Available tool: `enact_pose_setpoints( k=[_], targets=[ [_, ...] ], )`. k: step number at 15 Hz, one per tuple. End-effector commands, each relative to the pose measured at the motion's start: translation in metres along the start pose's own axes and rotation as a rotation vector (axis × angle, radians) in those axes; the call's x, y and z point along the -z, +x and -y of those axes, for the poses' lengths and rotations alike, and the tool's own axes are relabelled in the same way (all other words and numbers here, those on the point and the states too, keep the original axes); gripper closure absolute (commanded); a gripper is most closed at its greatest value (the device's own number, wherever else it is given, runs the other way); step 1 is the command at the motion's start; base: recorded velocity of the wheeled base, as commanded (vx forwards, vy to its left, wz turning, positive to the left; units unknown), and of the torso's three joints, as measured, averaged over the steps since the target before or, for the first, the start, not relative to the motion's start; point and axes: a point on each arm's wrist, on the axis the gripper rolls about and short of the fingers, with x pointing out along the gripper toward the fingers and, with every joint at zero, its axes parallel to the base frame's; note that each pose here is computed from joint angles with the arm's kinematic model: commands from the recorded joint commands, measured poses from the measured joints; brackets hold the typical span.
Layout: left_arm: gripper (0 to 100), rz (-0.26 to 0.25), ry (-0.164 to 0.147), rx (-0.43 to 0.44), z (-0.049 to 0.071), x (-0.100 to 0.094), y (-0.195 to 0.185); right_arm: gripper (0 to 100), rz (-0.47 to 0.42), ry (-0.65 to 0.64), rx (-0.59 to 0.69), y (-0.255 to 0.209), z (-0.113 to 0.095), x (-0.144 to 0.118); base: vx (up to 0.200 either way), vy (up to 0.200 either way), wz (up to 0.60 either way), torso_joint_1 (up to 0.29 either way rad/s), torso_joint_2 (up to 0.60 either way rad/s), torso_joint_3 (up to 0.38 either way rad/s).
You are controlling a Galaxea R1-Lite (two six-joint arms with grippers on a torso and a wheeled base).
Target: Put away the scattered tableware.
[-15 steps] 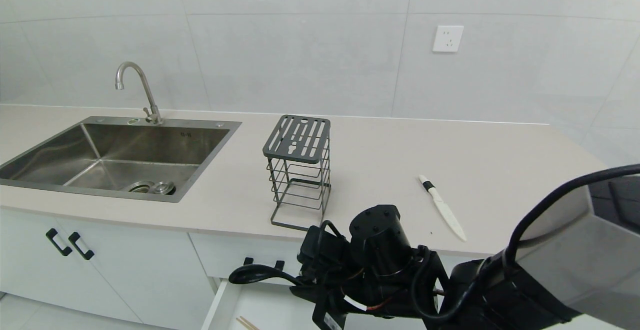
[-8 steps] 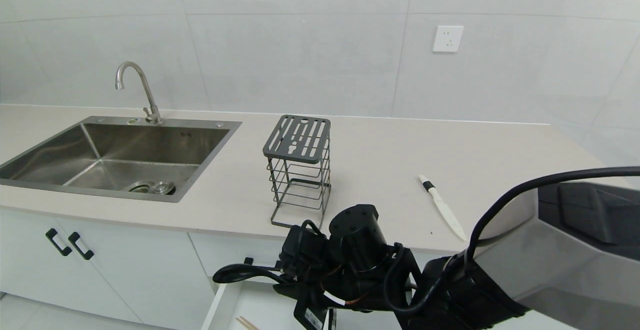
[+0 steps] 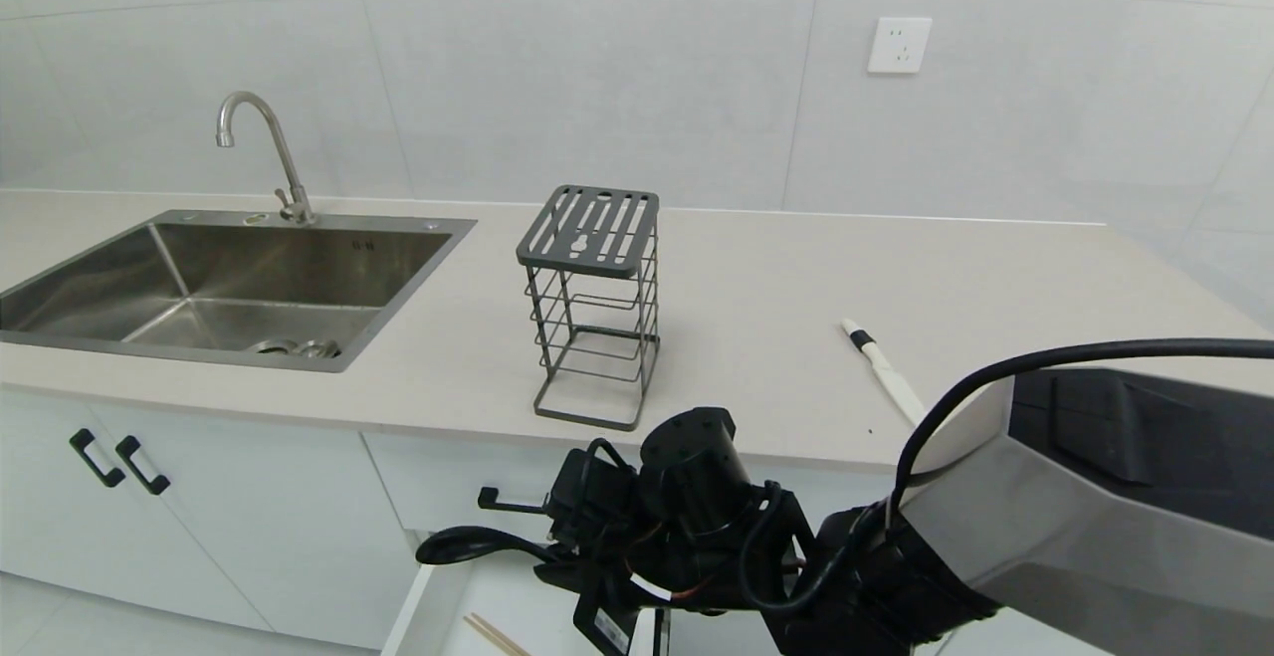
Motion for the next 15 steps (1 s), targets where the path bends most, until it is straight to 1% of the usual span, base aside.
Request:
enact_pose_setpoints(
  k=[1,15],
  targets=[
    [0,-0.001,0.0,0.0,0.0,0.0,0.0001,100,-0.01,0.004,-0.001,0.0033,0.0013,0.0043,0.0,0.0,0.0,-0.266,0.51,0.246],
    [0,-0.001,0.0,0.0,0.0,0.0,0.0001,100,-0.014,0.008,-0.018,0.01,0.0024,0.0084,0.0,0.0,0.0,-0.261,0.5,0.236]
  ],
)
